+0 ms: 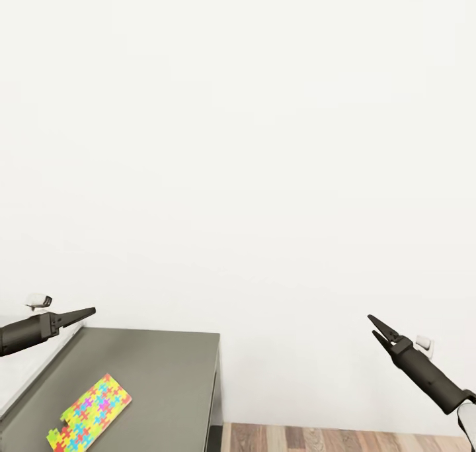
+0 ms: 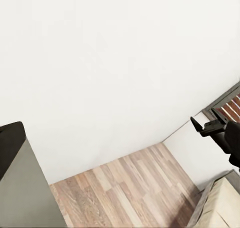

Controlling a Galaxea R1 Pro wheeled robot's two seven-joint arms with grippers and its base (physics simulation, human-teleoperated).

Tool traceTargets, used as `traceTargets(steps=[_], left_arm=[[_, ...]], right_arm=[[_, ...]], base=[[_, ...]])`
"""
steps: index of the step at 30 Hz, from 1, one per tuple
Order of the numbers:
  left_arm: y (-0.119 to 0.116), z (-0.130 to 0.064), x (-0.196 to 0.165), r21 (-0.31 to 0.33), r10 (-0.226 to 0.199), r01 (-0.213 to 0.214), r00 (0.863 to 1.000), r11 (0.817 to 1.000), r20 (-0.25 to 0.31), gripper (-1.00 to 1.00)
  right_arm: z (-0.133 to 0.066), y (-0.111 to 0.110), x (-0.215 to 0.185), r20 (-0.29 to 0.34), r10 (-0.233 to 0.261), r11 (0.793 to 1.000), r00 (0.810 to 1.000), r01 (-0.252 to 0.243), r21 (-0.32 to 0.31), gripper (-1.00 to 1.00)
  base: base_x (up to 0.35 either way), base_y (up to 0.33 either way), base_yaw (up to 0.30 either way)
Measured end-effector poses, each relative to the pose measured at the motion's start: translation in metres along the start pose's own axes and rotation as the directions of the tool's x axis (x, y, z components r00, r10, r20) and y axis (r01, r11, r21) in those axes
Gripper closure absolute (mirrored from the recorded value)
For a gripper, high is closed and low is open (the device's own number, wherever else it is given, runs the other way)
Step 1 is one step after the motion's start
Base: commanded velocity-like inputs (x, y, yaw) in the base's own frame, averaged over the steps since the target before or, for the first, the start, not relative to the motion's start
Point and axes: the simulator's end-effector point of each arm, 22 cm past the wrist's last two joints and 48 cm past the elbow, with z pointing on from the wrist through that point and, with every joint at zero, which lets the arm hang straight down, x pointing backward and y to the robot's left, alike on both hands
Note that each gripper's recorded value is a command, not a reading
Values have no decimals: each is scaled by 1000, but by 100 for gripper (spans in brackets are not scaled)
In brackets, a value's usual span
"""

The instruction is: Put all the toys in the child's room - the three board games (two on the bed and one on the table), the two jigsaw puzzles on the table, and the tennis ball on the table - inside the toy box on the table in the child's room.

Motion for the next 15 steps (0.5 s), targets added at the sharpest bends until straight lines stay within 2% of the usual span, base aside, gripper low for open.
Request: traceTargets(steps=[7,15], left_arm=[[0,0,0,0,-1,1,1000,1000,2,-100],[0,1,0,1,0,0,1000,1000,1,-100]], right_arm=[[2,2,3,-9,0,1000,1000,0,-5,-100],[2,1,3,-10,0,1000,1000,0,-5,-100]], base=[[192,53,215],[119,153,50]])
